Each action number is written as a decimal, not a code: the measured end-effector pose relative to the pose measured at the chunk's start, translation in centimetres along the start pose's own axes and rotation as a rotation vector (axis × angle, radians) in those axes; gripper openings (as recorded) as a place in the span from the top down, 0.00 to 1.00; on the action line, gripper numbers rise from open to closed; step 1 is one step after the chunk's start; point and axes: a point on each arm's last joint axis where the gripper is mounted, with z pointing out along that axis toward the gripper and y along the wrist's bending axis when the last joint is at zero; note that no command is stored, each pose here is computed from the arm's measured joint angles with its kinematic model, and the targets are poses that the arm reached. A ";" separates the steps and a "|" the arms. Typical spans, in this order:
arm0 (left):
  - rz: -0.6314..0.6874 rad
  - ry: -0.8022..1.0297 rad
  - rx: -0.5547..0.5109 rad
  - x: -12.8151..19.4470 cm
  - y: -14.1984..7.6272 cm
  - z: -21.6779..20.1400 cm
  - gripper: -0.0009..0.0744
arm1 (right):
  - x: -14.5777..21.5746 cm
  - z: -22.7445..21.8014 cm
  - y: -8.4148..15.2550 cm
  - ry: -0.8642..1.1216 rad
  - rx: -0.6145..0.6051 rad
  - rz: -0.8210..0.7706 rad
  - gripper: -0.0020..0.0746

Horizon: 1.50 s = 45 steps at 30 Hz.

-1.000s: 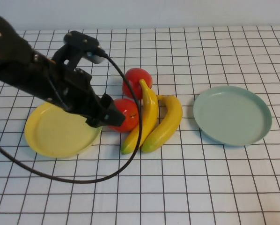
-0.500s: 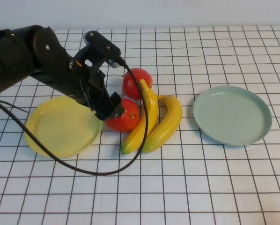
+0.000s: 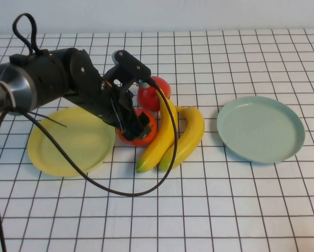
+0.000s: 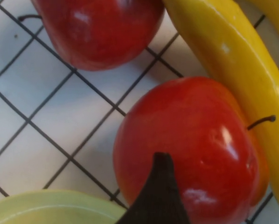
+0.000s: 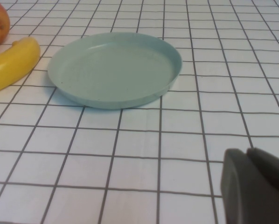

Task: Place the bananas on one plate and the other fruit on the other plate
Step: Put one type of fruit in the left plate

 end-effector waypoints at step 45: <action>-0.133 0.181 -0.411 1.0 5.2 -8.4 0.34 | 0.0 0.0 0.0 0.000 0.000 0.000 0.99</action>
